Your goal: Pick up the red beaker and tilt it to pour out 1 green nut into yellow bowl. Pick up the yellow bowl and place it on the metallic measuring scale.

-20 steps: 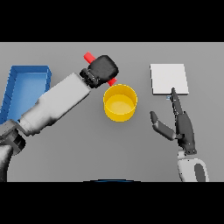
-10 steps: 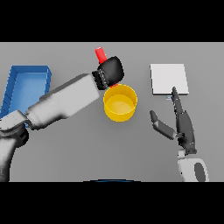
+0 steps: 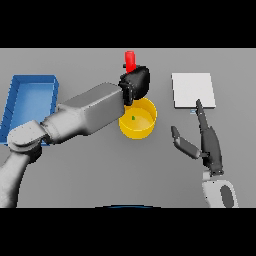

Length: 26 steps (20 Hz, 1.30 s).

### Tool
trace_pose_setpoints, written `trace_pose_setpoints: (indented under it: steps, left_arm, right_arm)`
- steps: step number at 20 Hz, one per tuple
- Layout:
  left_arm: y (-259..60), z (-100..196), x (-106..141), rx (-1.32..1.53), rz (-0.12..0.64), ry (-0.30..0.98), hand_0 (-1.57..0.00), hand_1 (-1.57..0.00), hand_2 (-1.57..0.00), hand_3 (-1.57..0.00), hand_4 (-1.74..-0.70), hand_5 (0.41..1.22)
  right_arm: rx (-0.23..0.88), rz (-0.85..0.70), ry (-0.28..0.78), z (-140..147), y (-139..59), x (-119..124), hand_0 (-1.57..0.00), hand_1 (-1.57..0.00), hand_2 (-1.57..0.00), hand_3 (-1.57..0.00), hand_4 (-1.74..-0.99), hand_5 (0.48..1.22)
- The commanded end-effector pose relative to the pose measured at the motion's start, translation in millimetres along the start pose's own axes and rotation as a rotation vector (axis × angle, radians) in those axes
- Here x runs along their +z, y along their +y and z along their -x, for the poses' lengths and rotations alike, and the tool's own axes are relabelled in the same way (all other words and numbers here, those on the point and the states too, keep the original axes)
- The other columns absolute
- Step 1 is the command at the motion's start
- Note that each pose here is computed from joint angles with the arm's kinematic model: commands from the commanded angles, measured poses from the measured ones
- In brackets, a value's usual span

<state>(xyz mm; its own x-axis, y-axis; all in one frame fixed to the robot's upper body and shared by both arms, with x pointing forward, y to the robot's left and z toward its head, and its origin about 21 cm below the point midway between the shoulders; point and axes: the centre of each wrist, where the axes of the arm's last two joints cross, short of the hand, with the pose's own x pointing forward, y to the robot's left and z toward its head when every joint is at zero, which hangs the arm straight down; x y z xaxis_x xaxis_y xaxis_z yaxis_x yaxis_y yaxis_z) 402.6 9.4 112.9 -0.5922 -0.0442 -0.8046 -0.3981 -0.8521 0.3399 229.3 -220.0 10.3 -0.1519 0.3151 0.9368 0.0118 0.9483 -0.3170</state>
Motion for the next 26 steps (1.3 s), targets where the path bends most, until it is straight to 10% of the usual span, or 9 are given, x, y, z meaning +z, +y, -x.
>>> trace_pose_setpoints:
  steps: [1, 9, 11, 15, 21, 26]
  left_arm:
    - [2.4, -1.2, -0.2, -0.025, 0.001, -0.006, -1.57, -1.57, -1.57, -1.57, -1.72, 1.221]
    - [15.1, 87.0, 22.3, -0.114, 0.004, 0.129, -1.57, -1.57, -1.57, -1.57, -1.73, 1.221]
    - [13.8, 123.4, 36.3, -0.061, -0.024, 0.213, -1.57, -1.57, -1.57, -1.18, -1.73, 1.221]
    - [-2.8, 197.3, 76.0, 0.265, -0.037, 0.464, -1.57, -1.57, -1.57, -1.41, -1.73, 1.221]
    - [-96.1, 240.2, 135.6, 1.065, -0.173, 0.797, -1.57, -1.57, -1.57, -1.39, -1.74, 1.221]
    - [-196.8, 207.9, 162.3, 1.513, -0.211, 1.029, -1.57, -1.57, -1.57, -1.51, -1.74, 1.221]
  right_arm:
    - [-0.019, -0.001, -0.009, 0.7, 0.1, 3.5, 0.00, 0.00, 0.00, 0.00, -1.154, 0.634]
    - [-0.032, -0.014, -0.040, 0.3, 1.0, -0.8, 0.00, 0.00, 0.00, 0.00, -1.154, 0.654]
    - [-0.024, -0.014, -0.066, -3.6, 4.3, 2.1, 0.00, 0.00, 0.00, 0.00, -1.160, 0.660]
    - [-0.043, -0.027, -0.048, -2.5, 4.0, -1.5, 0.00, 0.00, 0.00, 0.00, -1.156, 0.658]
    - [-0.014, -0.018, -0.061, -5.4, 8.9, -8.4, 0.00, 0.00, 0.00, 0.00, -1.129, 0.625]
    - [-0.081, -0.051, -0.069, -3.0, 5.9, -9.7, 0.00, 0.00, 0.00, 0.00, -1.092, 0.637]
